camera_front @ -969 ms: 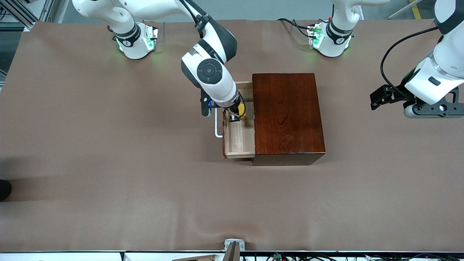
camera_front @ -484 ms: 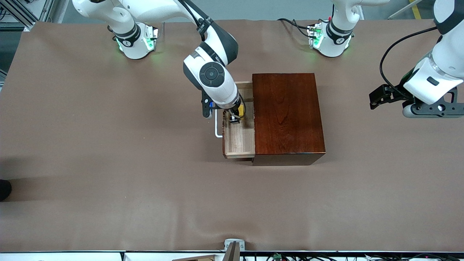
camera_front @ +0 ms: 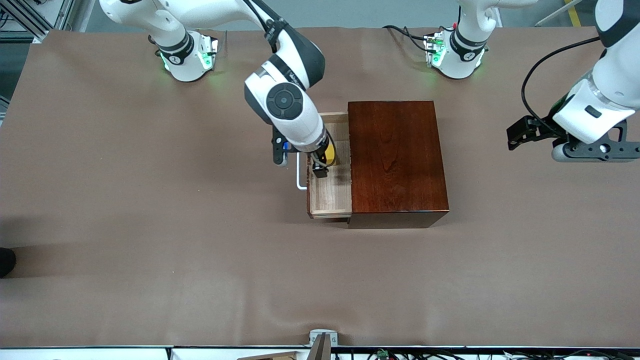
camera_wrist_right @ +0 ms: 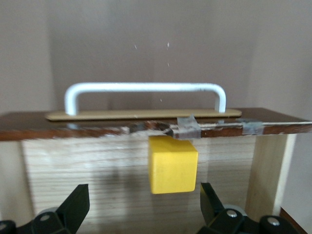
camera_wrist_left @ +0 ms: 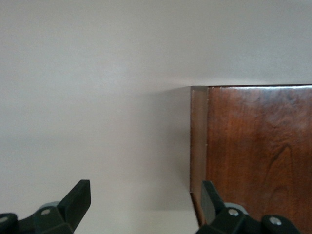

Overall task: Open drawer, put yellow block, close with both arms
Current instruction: 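Open the right gripper and withdraw it while the left gripper approaches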

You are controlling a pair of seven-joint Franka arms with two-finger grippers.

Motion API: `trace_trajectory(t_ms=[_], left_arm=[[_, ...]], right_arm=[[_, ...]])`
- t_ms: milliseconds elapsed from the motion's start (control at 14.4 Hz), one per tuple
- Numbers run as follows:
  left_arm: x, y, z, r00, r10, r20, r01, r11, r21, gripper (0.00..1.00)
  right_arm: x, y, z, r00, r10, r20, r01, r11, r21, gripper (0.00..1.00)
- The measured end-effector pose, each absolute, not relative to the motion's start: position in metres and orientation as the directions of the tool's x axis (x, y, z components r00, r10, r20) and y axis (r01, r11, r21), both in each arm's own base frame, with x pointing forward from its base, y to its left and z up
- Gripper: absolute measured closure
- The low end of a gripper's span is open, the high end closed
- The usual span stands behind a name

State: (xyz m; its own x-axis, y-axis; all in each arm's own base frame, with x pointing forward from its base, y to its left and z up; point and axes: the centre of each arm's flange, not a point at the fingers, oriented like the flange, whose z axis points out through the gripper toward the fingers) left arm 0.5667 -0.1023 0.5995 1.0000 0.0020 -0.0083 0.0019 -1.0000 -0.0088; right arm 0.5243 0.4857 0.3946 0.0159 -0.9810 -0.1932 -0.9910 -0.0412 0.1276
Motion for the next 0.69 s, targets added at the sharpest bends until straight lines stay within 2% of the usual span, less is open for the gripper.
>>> trace_trajectory(t_ms=[415,692], left_arm=[[0.555,-0.239,0.572,0.999,0.044,-0.027,0.044,-0.999,0.012,0.0],[0.544,-0.38,0.53,0.979,0.202,-0.016,0.203,-0.976,0.08,0.0]], right_arm=[[0.575,0.424,0.46,0.027,-0.979,-0.201,-0.99,-0.054,0.131,0.0],[0.599,0.381,0.5,0.05,-0.972,-0.231,-0.995,-0.069,0.071,0.0]])
